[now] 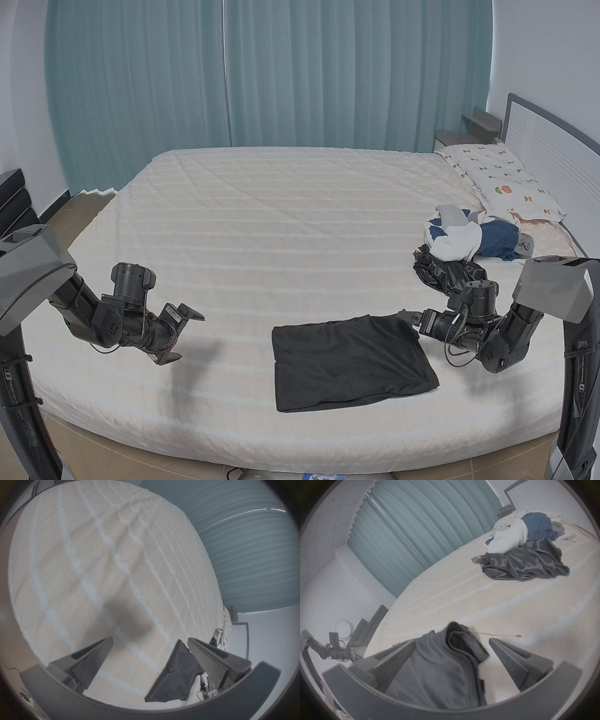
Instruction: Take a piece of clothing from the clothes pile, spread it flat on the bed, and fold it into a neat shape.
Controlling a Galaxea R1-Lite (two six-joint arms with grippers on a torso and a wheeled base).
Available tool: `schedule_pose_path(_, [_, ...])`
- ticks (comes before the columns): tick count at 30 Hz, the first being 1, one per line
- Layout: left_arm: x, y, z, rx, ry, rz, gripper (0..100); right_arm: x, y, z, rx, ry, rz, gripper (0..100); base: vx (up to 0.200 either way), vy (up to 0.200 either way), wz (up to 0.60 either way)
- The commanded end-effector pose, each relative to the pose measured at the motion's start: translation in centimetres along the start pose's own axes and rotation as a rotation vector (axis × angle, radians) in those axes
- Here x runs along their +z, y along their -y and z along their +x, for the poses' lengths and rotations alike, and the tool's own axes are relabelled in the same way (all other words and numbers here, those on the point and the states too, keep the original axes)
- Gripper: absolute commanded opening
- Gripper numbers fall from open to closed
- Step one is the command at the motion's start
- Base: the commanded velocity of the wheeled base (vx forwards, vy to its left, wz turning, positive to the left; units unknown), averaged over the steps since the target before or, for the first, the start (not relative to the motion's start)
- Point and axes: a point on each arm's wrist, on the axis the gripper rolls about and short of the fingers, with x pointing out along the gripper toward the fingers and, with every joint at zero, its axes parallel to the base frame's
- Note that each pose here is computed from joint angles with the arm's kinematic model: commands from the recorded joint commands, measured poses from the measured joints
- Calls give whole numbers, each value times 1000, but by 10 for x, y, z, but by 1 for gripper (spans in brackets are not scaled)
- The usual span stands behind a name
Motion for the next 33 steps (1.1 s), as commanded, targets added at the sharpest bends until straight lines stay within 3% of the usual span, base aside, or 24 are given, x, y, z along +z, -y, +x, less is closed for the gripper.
schedule_pose_path(1, [-1,-1,2,-5,6,5,100,9,-13,22,34,8,24,100,0,0,0])
schedule_pose_path(11, [-4,-1,6,6,24,12,100,0,-11,41,23,-29,20,100,0,0,0])
schedule_pose_path(12, [-4,-1,6,6,24,12,100,-1,-10,42,21,-31,20,0,0,0,0])
schedule_pose_path(33, [-4,-1,6,6,24,14,100,19,26,55,-54,27,69,0,0,0,0])
